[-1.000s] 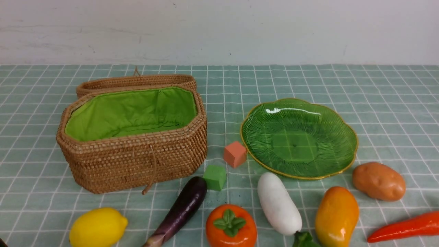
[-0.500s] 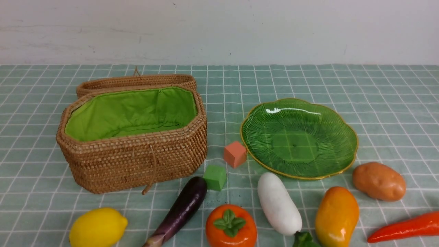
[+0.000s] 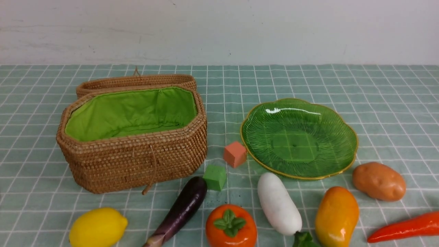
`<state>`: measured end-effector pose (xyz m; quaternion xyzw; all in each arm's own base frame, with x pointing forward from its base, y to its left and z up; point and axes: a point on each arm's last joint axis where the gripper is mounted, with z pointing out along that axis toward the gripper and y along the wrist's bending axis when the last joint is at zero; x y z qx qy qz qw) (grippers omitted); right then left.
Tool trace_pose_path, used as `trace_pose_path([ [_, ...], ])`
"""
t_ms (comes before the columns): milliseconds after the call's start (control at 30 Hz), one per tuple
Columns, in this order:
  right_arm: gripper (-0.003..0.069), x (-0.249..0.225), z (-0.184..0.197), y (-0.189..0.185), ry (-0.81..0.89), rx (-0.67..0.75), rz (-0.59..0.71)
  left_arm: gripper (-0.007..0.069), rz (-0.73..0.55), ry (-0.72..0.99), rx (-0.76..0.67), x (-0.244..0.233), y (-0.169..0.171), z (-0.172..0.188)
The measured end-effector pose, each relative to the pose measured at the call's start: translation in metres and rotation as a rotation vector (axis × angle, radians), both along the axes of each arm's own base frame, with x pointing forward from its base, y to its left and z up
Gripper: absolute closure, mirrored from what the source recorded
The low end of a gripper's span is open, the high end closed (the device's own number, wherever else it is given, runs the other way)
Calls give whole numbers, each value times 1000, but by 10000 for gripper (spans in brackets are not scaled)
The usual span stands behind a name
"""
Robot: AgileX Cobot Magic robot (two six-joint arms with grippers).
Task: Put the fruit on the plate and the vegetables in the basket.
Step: Grab a lemon with your left arm and place it on the plate on the right
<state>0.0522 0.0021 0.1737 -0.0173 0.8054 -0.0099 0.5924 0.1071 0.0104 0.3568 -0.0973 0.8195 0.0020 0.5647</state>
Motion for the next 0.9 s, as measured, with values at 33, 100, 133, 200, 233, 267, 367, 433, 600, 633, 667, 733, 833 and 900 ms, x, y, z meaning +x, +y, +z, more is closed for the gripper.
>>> trace_pose_path([
  [33, 418, 0, 0, 0, 0, 0, 0, 386, 2, 32, 11, 7, 1, -3],
  [100, 418, 0, 0, 0, 0, 0, 0, 386, -2, 85, 19, 22, 0, -10],
  [133, 418, 0, 0, 0, 0, 0, 0, 386, -12, 117, 21, 30, -1, -15],
  [200, 418, 0, 0, 0, 0, 0, 0, 386, -56, 203, 22, 48, -8, -30],
  [233, 418, 0, 0, 0, 0, 0, 0, 386, -65, 211, 22, 49, -9, -32],
  [267, 418, 0, 0, 0, 0, 0, 0, 386, -96, 265, 19, 58, -15, -42],
  [367, 418, 0, 0, 0, 0, 0, 0, 386, -168, 362, 9, 71, -31, -59],
  [433, 418, 0, 0, 0, 0, 0, 0, 379, -241, 442, 51, 78, -43, -71],
  [600, 418, 0, 0, 0, 0, 0, 0, 282, -425, 662, 233, 82, -67, -100],
  [633, 418, 0, 0, 0, 0, 0, 0, 242, -465, 702, 266, 82, -71, -105],
  [667, 418, 0, 0, 0, 0, 0, 0, 204, -491, 726, 290, 83, -74, -109],
  [733, 418, 0, 0, 0, 0, 0, 0, 104, -538, 756, 337, 88, -81, -118],
  [833, 418, 0, 0, 0, 0, 0, 0, -17, -570, 744, 369, 98, -86, -128],
  [900, 418, 0, 0, 0, 0, 0, 0, -40, -587, 723, 408, 108, -89, -136],
])
